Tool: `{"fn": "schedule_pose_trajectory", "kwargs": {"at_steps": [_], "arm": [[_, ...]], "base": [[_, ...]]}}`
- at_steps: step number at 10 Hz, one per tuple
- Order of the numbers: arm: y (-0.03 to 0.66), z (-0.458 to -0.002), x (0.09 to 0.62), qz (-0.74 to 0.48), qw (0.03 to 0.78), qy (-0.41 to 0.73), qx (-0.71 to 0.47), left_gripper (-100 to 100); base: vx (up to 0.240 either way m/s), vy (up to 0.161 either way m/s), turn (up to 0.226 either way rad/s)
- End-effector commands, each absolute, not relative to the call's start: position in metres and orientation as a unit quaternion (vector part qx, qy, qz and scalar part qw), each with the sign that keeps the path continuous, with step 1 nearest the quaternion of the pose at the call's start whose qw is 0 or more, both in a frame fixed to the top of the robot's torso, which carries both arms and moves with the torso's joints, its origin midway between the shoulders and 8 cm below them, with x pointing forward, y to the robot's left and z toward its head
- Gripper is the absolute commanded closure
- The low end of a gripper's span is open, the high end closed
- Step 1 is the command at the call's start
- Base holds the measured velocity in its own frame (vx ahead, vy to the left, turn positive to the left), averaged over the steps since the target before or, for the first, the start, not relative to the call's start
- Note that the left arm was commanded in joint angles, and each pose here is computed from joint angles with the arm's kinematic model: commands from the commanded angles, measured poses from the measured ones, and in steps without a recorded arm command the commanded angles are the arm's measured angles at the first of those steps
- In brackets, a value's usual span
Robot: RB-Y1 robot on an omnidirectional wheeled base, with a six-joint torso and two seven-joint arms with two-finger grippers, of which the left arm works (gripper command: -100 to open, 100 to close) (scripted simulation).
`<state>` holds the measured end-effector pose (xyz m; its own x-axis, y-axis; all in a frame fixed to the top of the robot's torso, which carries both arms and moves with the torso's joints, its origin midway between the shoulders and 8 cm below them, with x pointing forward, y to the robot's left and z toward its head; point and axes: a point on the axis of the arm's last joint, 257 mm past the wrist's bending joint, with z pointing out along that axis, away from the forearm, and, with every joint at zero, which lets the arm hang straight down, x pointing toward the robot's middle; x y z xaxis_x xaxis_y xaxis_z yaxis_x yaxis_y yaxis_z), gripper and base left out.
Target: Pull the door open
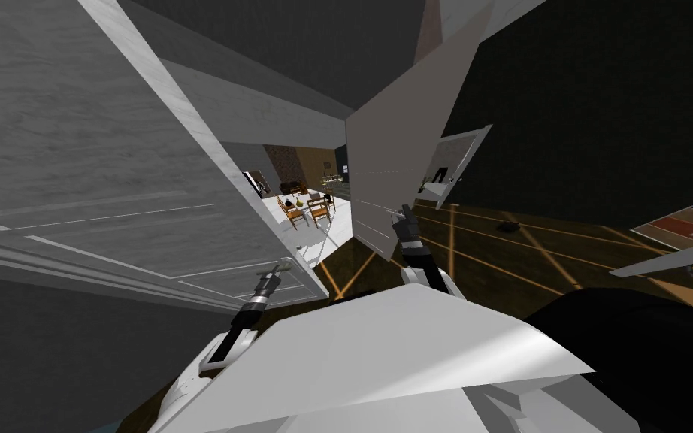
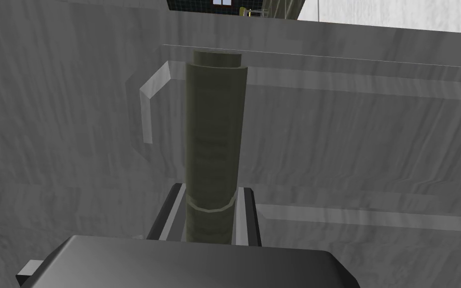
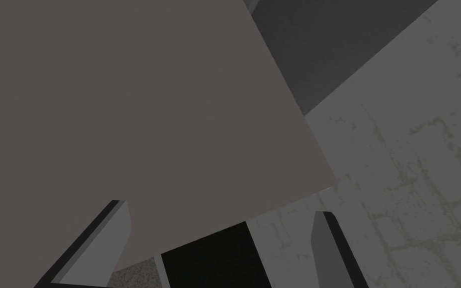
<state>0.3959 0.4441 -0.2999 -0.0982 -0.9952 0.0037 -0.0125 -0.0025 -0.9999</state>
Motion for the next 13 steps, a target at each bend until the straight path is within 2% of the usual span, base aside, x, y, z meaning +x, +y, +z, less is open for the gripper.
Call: {"fn": "schedule_pose_trajectory", "kwargs": {"at_steps": [1,4,9,13], "arm": [[0.446,-0.297,0.389,-0.526,0.469,0.528,-0.473,100],[0.45,-0.295,0.373,-0.533,0.463,0.534,-0.464,100],[0.448,-0.296,0.36,-0.539,0.454,0.541,-0.459,100],[0.45,-0.295,0.352,-0.545,0.448,0.546,-0.452,100]], "base": [[-0.21,0.097,-0.197],[-0.227,0.085,-0.154],[-0.145,0.061,-0.085],[-0.203,0.09,-0.165]]}}
